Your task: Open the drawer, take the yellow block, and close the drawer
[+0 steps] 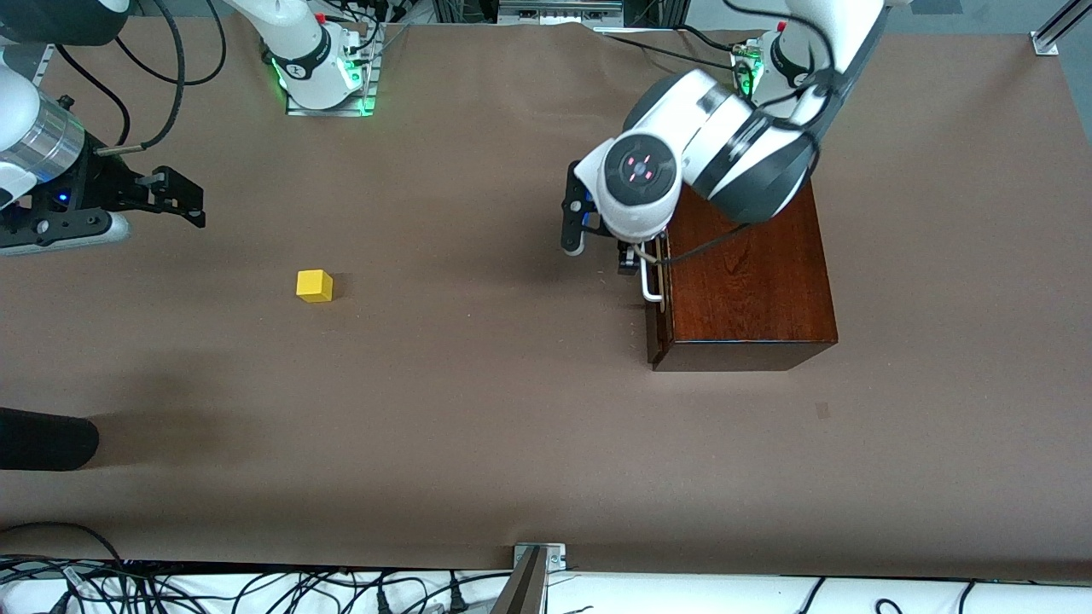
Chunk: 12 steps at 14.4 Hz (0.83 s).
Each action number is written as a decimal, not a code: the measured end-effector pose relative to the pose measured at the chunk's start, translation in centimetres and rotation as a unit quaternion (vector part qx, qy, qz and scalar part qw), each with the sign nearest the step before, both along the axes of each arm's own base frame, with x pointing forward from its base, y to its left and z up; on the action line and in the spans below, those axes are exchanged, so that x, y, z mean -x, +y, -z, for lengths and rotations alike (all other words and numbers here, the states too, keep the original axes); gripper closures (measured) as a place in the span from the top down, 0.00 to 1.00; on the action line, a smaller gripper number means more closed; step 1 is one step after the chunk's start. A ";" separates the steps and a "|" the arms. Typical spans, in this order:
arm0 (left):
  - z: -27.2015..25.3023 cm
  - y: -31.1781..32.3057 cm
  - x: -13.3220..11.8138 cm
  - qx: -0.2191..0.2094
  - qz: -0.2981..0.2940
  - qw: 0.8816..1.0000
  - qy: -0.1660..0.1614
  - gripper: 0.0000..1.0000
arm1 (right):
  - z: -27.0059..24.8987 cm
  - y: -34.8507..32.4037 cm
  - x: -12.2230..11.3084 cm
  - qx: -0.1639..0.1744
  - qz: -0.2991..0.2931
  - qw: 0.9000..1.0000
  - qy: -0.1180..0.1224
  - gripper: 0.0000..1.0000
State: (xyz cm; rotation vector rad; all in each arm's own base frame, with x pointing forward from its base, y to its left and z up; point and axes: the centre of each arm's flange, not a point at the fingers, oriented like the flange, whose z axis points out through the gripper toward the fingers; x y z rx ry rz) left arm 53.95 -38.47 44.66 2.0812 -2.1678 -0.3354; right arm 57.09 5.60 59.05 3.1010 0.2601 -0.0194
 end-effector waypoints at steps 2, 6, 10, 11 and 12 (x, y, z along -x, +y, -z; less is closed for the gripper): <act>-4.3 4.3 -1.8 0.004 -0.057 0.998 -0.034 1.00 | -0.3 0.1 -0.1 0.002 -0.001 1.000 -0.003 1.00; -9.2 14.9 -5.6 -0.024 -0.162 0.984 -0.067 1.00 | -0.5 0.0 -0.4 0.003 0.000 1.000 -0.006 1.00; -13.1 26.6 -8.3 -0.061 -0.299 0.948 -0.093 1.00 | -0.5 0.0 -0.5 0.003 0.000 1.000 -0.006 1.00; -13.9 28.5 -8.1 -0.071 -0.346 0.930 -0.099 1.00 | -0.5 -0.1 -0.5 0.003 0.001 1.000 -0.006 1.00; -14.7 29.4 -7.5 -0.080 -0.397 0.908 -0.106 1.00 | -0.4 -0.1 -0.6 0.003 0.001 1.000 -0.006 1.00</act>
